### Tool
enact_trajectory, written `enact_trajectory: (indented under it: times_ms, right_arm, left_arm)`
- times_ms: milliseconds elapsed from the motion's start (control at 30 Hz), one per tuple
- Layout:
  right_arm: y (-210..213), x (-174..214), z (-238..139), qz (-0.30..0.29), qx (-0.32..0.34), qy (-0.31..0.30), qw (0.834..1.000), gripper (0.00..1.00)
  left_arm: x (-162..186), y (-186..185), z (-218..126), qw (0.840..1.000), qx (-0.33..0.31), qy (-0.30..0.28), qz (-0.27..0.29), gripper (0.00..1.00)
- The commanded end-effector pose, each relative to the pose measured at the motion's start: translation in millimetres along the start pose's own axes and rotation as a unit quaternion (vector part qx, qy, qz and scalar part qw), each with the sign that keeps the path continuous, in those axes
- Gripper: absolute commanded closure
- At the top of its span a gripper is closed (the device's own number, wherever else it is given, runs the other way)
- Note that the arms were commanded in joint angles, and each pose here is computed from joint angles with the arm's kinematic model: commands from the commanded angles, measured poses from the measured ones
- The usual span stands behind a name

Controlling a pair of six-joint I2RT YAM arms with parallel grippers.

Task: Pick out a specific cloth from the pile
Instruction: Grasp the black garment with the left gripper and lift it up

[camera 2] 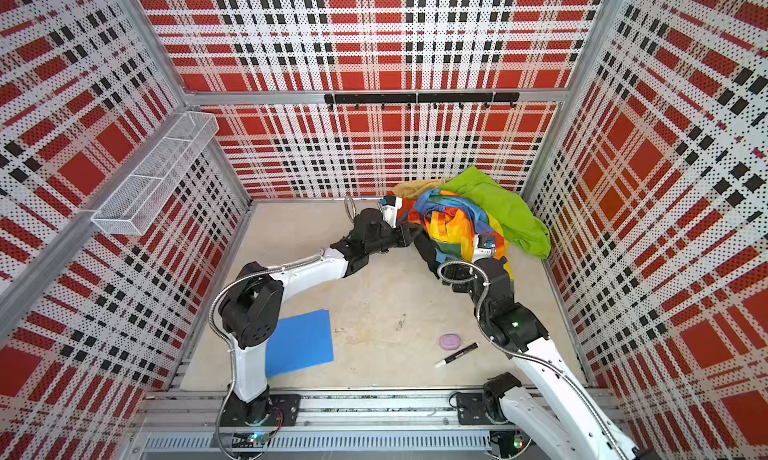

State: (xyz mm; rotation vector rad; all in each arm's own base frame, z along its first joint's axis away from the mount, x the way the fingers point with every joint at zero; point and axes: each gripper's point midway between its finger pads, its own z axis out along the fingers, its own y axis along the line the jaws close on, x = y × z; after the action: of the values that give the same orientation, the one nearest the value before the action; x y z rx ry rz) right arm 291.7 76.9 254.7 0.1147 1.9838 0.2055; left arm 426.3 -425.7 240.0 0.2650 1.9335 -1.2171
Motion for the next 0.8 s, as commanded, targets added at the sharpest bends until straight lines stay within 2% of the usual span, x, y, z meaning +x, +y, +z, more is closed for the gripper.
enact_trajectory:
  times_ms: [0, 233, 533, 767]
  right_arm:
    - [0.4, -6.1, 0.4, 0.019, -0.002, -0.02, 1.0, 0.03]
    - [0.6, -0.8, 4.5, 0.019, -0.001, -0.012, 1.0, 0.03]
    - [-2.7, 5.1, 5.4, 0.016, 0.005, -0.008, 1.0, 0.03]
    - [-3.4, 10.0, 8.4, 0.015, 0.006, -0.003, 1.0, 0.03]
  left_arm:
    - [-54.8, -61.8, -22.4, 0.994, 0.065, -0.061, 0.061, 1.0]
    - [-82.9, -89.2, -24.4, 0.986, 0.12, -0.082, 0.082, 1.0]
    - [-116.2, -102.6, -41.5, 0.973, 0.173, -0.124, 0.092, 1.0]
    - [-125.5, -101.6, -48.8, 0.97, 0.175, -0.135, 0.099, 1.0]
